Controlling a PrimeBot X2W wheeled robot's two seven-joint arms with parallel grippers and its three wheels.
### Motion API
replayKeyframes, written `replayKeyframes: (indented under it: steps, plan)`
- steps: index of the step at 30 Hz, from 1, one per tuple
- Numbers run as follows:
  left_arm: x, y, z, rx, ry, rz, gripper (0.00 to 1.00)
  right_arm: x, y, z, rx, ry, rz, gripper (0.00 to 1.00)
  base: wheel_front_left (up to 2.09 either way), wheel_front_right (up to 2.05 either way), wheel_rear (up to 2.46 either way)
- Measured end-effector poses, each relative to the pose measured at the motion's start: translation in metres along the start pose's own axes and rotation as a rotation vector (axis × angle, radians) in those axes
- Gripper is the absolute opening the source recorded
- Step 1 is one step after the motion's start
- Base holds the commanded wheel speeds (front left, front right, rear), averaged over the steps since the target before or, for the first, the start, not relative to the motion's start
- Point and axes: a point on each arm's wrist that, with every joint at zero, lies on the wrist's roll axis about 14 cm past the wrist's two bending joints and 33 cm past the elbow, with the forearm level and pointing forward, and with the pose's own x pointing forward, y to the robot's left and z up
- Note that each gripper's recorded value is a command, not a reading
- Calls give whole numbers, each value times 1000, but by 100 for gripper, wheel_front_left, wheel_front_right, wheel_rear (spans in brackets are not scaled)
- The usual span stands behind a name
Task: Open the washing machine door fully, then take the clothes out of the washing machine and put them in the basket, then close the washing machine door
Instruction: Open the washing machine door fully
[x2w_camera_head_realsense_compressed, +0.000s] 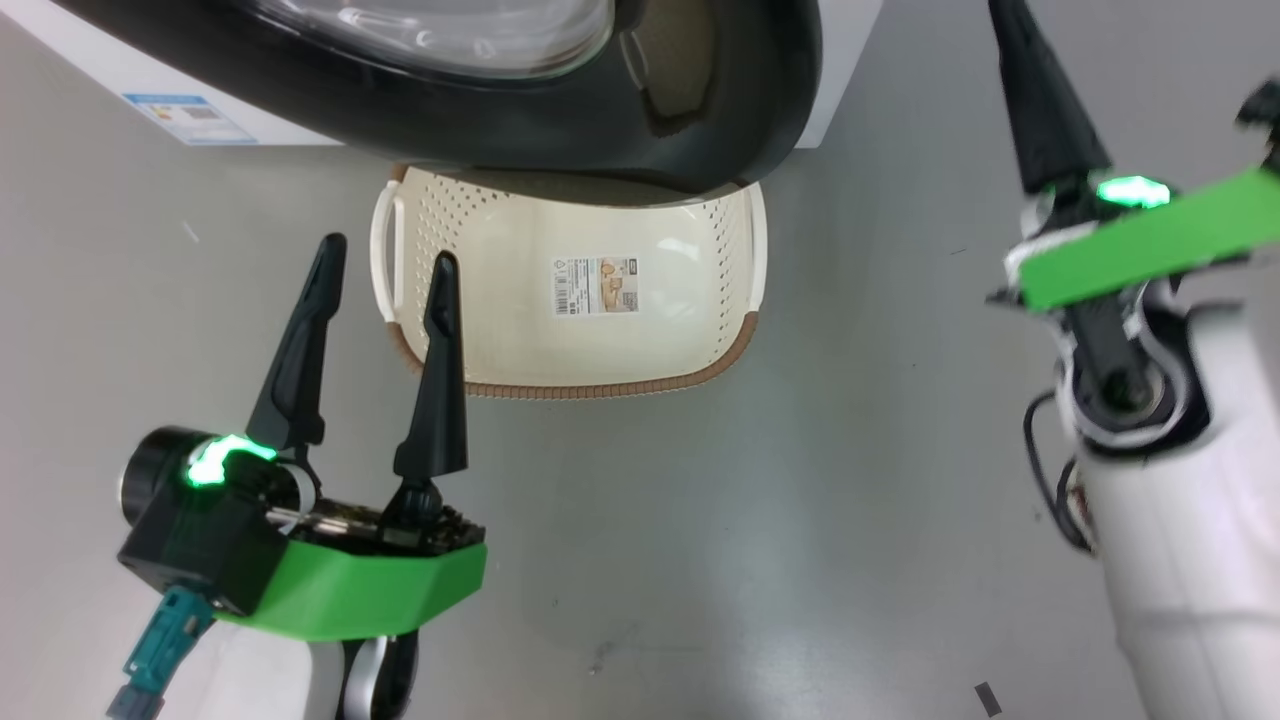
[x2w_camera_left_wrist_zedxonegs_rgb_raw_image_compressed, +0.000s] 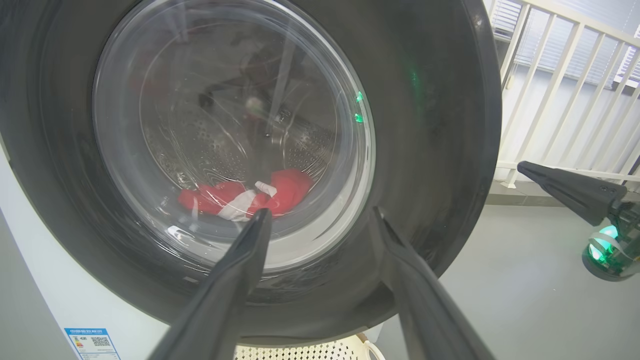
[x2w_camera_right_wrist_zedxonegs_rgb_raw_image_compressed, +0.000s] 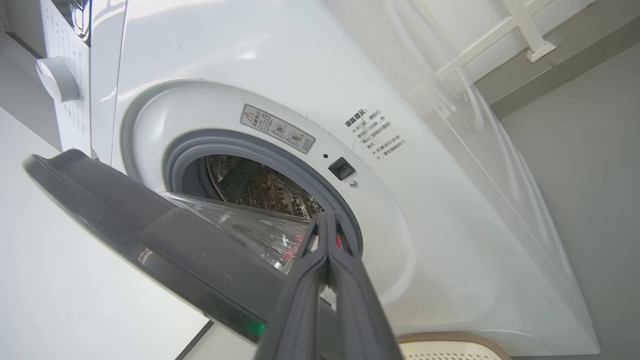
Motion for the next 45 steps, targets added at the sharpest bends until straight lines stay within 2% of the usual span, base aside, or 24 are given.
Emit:
replayKeyframes:
  steps: [7, 13, 24, 35, 45]
  plan:
    - [-2, 3, -5, 6, 14, 7, 100, 32, 12, -15, 250, 178, 54, 0, 0, 0, 0]
    - [-4, 8, -8, 12, 24, 19, 100, 46, 25, -37, 408, 358, 110, 0, 0, 0, 0]
    - [-6, 13, -11, 19, 38, 34, 100, 51, 55, -65, 588, 547, 210, 0, 0, 0, 0]
    - [-8, 9, -2, 14, 22, 18, 100, 42, 83, -66, 580, 593, 273, 0, 0, 0, 0]
    - [-13, 8, 15, 21, -7, 20, 100, 19, 92, -74, 578, 625, 269, 0, 0, 0, 0]
